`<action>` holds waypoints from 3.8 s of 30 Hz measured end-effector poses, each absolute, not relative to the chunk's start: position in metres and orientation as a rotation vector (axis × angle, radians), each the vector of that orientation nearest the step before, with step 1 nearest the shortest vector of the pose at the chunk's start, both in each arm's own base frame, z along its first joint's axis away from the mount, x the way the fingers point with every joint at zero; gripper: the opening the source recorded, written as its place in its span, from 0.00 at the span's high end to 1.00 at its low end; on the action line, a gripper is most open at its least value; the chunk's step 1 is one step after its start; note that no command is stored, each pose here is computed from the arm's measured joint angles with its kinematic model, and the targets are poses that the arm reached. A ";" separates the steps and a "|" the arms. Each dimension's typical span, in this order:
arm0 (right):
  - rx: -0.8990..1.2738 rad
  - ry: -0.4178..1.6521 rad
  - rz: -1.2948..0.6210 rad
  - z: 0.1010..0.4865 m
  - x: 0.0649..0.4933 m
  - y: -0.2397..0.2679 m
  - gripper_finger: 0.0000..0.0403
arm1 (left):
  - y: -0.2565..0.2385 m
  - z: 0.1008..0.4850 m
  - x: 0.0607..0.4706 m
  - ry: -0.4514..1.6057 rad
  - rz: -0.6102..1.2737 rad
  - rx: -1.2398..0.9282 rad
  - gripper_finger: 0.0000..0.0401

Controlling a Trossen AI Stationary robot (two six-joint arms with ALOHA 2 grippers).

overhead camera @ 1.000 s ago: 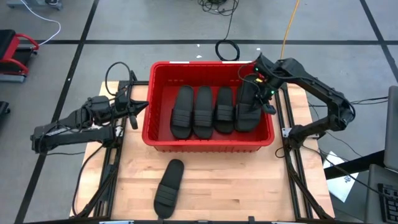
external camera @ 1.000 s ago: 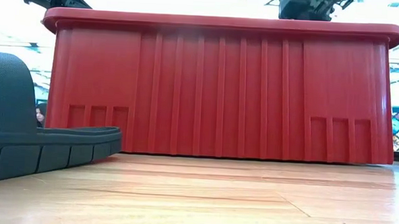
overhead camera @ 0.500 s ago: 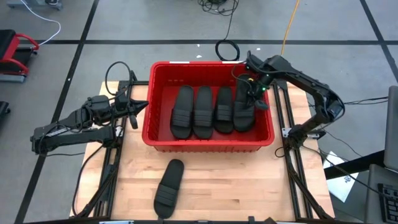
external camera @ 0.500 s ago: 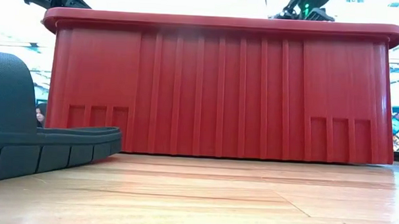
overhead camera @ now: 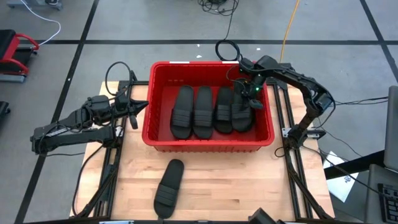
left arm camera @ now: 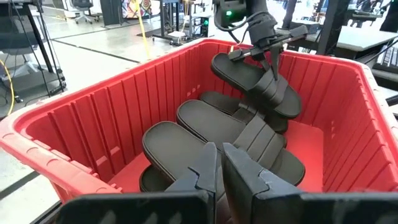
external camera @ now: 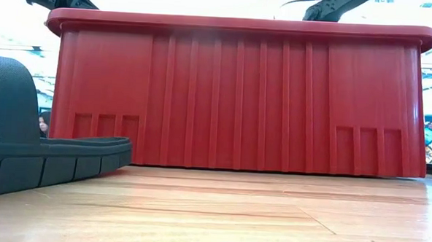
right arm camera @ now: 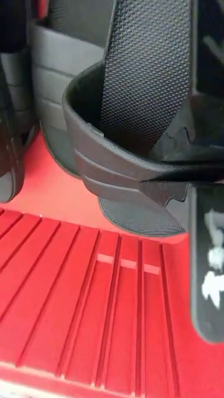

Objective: Pick and place slides into bin
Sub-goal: Put the right black slipper into the bin, then put the black slipper into the bin

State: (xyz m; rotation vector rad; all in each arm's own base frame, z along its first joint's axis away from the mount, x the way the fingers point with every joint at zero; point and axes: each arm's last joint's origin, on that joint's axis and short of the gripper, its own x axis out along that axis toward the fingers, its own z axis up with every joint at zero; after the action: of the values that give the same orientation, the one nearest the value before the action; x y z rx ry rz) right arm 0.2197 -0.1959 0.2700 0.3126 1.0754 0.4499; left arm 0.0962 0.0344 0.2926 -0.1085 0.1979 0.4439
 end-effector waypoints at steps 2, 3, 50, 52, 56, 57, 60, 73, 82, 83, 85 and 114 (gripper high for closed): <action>0.323 1.072 0.438 0.269 0.217 -0.199 0.99 | 0.034 0.293 0.096 0.200 0.443 -0.102 0.95; 0.331 1.065 0.433 0.268 0.215 -0.201 0.99 | 0.034 0.293 0.096 0.200 0.443 -0.101 0.95; 0.256 1.159 0.042 0.258 0.182 -0.186 0.60 | 0.033 0.292 0.097 0.201 0.386 -0.134 0.95; 0.199 1.081 -0.012 0.278 0.182 -0.181 0.57 | 0.032 0.293 0.097 0.199 0.361 -0.120 0.95; 0.108 0.857 -0.116 0.326 0.181 -0.165 0.56 | 0.032 0.298 0.098 0.146 0.324 -0.073 0.95; 0.094 0.787 -0.135 0.340 0.180 -0.159 0.58 | 0.031 0.301 0.099 0.120 0.306 -0.069 0.95; 0.058 0.521 -0.171 0.381 0.172 -0.140 0.68 | 0.028 0.318 0.096 0.057 0.219 -0.063 0.95; 0.122 0.081 0.068 0.420 0.121 -0.066 0.99 | 0.018 0.405 0.114 0.128 -0.113 0.029 0.95; 0.351 -0.165 0.180 0.315 0.115 -0.037 1.00 | 0.010 0.447 0.110 0.004 -0.072 0.145 1.00; 0.376 -0.198 0.182 0.304 0.114 -0.033 1.00 | 0.010 0.447 0.110 0.007 -0.064 0.143 1.00; 0.399 -0.269 0.189 0.289 0.110 -0.026 1.00 | 0.009 0.446 0.111 0.012 -0.035 0.143 1.00; 0.303 -0.337 0.078 0.273 0.115 0.026 1.00 | -0.036 0.397 0.140 0.498 -0.563 0.106 1.00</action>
State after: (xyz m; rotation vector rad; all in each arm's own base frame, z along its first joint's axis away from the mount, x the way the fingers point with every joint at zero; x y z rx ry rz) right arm 0.1151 0.0265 0.2726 0.3031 -0.3374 0.0779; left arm 0.1397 -0.0356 0.3967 0.1056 0.4978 -0.5633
